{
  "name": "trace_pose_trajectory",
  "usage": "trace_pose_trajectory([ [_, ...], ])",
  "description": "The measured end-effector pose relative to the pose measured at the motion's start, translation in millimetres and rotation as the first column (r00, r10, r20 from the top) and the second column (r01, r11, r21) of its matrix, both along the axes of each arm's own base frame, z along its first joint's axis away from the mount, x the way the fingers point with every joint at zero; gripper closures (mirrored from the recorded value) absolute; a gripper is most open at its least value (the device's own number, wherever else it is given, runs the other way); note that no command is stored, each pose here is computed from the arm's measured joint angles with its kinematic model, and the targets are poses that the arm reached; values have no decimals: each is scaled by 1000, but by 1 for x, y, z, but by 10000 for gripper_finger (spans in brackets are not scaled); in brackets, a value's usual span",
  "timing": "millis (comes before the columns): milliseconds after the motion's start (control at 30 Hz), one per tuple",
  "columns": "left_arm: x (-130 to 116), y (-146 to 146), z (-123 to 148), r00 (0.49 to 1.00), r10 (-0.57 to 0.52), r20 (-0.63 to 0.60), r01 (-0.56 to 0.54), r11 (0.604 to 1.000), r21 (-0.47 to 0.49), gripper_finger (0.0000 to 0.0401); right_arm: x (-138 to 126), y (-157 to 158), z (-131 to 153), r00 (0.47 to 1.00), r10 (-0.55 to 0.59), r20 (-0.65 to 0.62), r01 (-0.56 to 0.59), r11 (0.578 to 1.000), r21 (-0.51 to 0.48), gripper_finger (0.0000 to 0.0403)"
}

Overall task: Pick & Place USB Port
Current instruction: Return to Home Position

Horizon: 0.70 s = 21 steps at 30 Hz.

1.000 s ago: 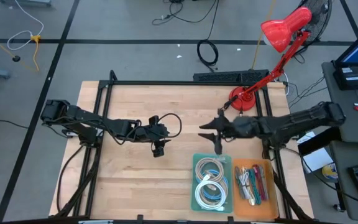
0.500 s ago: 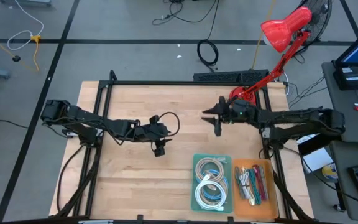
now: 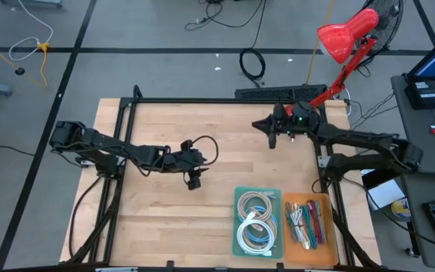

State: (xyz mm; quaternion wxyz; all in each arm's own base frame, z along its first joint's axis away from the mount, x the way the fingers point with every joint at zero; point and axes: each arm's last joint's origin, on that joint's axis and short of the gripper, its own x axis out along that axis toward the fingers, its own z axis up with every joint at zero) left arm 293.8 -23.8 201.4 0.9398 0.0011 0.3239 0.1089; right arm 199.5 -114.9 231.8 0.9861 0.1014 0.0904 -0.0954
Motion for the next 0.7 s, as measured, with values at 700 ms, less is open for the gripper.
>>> trace_pose_trajectory([
  [700,-3,-11,-3,1000,-3,-26,2,999,-39,235,-36,114,6,998,40,47,-26,964,-265,403],
])
